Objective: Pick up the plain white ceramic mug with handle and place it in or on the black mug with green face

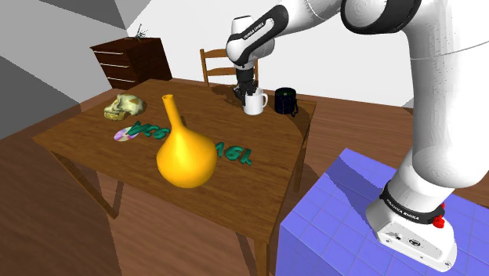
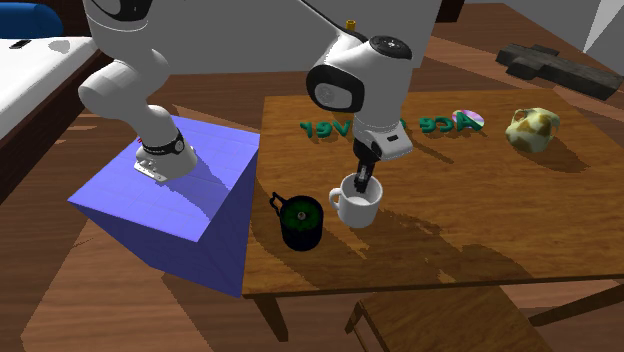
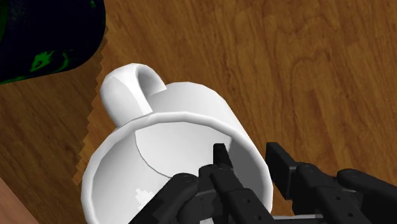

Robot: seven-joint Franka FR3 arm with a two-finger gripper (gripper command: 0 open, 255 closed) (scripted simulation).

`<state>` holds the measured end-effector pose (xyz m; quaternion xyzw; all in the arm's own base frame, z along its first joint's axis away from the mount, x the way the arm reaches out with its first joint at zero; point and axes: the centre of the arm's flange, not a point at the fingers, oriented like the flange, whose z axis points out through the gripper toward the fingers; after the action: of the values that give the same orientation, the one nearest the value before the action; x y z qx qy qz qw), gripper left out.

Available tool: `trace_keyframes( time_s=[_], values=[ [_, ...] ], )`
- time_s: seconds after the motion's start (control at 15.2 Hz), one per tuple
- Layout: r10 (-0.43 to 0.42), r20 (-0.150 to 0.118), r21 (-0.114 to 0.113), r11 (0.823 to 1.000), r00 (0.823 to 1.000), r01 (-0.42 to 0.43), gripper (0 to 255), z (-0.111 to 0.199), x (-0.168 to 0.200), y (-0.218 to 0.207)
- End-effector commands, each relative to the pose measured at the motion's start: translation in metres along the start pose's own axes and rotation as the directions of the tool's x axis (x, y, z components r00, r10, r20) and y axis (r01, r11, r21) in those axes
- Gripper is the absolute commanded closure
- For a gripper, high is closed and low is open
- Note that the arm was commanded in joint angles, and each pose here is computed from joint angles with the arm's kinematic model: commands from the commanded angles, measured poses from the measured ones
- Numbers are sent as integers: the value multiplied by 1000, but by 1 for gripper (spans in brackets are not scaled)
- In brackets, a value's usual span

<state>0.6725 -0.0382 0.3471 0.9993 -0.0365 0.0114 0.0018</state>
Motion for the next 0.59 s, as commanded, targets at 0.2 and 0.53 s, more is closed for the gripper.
trace_keyframes(
  time_s=[0.2, 0.53],
  values=[
    [0, 0, 0, 1000, 1000, 0, 255, 0, 0, 0],
    [0, 0, 0, 1000, 1000, 0, 255, -5, 0, 0]
  ],
)
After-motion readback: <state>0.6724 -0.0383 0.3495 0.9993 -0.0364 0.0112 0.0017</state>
